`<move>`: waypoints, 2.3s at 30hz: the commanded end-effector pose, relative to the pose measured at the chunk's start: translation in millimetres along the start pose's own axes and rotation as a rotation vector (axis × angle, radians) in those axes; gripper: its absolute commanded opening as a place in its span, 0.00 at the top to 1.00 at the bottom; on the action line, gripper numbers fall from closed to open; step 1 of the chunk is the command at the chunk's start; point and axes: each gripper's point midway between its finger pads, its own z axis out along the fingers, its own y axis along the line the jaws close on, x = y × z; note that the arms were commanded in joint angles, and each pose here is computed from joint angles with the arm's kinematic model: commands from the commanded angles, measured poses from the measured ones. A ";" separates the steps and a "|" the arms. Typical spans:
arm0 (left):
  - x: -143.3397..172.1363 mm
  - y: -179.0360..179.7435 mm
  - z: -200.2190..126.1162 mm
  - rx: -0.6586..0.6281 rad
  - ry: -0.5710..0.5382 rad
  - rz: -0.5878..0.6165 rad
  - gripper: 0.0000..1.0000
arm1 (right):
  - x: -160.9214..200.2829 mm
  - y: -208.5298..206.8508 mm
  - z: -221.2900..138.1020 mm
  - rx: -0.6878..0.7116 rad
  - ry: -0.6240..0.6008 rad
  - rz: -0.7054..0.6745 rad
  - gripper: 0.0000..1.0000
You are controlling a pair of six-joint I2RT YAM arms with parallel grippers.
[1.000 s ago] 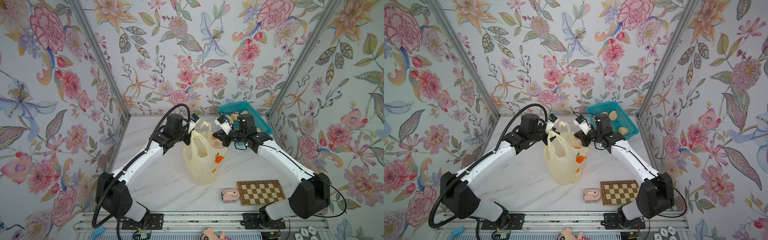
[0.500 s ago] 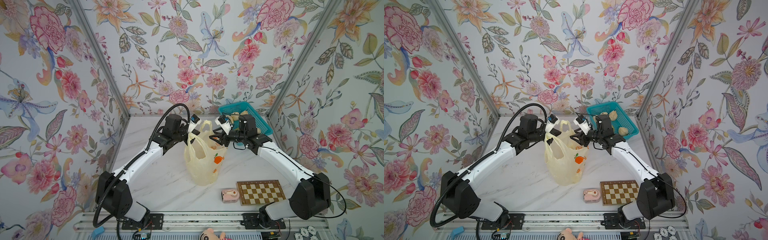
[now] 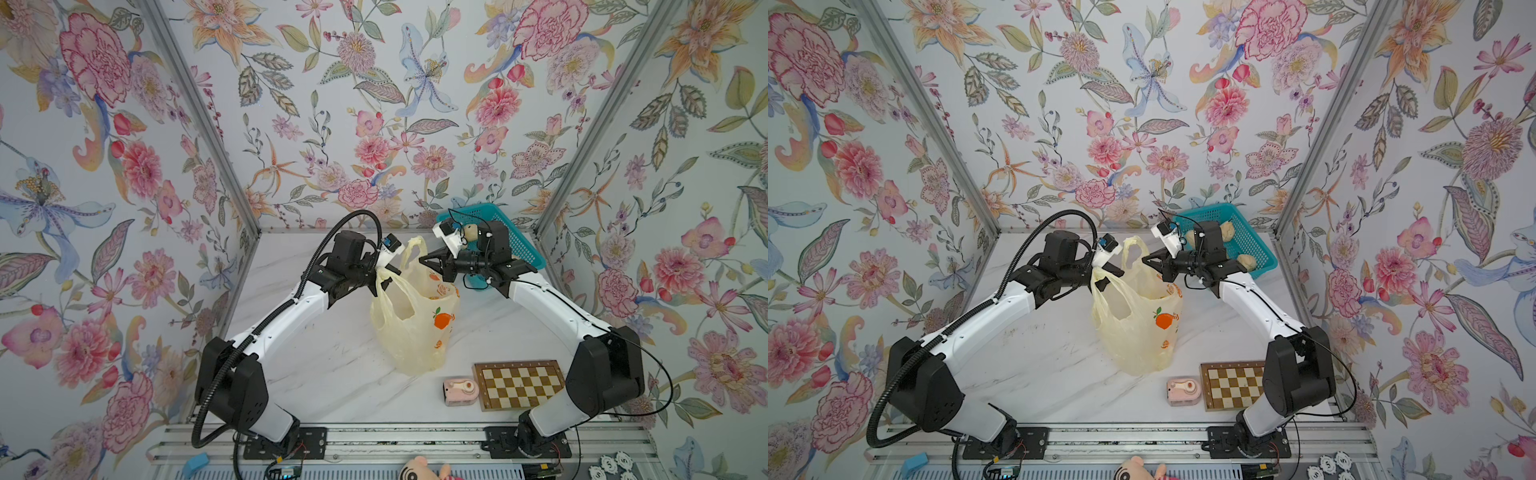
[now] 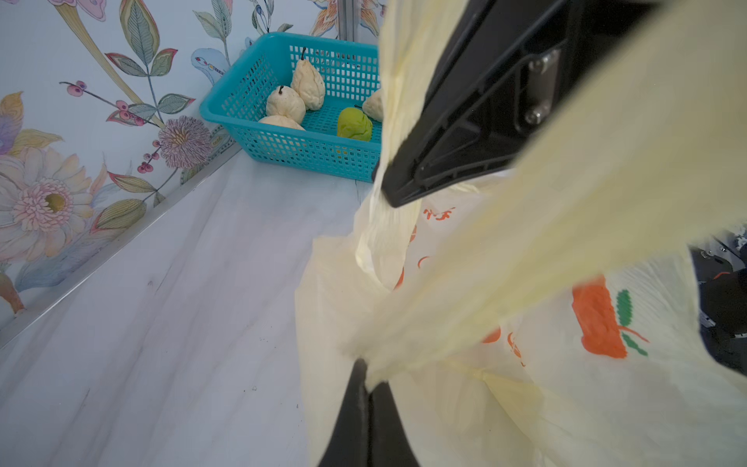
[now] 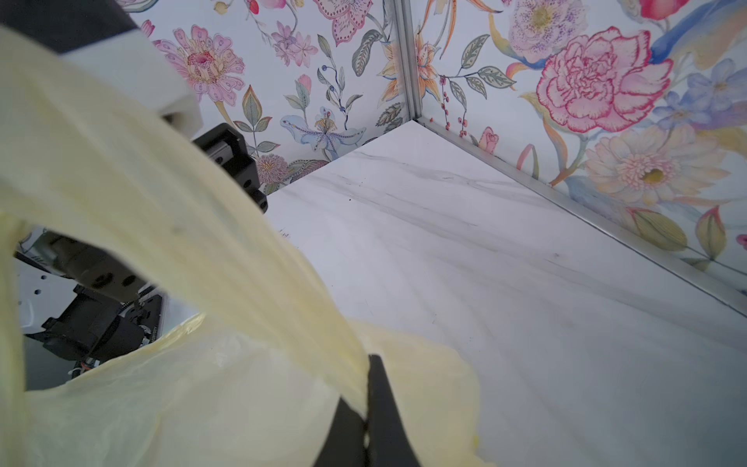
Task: Place the pears into plastic bags & tie knots
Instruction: Pick up the plastic bag at the center of the board, then pick up the pear from the basket.
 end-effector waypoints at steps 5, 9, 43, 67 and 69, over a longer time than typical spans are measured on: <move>4.5 -3.8 -19.8 0.079 -0.046 -0.104 1.00 | 17.6 -21.3 -11.7 0.078 0.095 0.520 1.00; -0.1 -3.4 -32.8 0.115 -0.102 -0.159 1.00 | 40.9 -21.5 -13.7 0.000 0.179 0.815 1.00; 95.0 36.4 -84.0 -0.401 0.279 -0.427 0.52 | 3.0 -7.5 2.2 0.021 0.052 0.847 1.00; 41.8 24.5 -83.5 -0.352 0.004 -0.496 1.00 | 15.4 -147.5 -164.1 0.832 -0.003 0.624 0.21; 39.2 23.1 -83.2 -0.349 -0.010 -0.503 1.00 | 29.5 -177.0 -164.3 0.879 0.048 0.623 0.21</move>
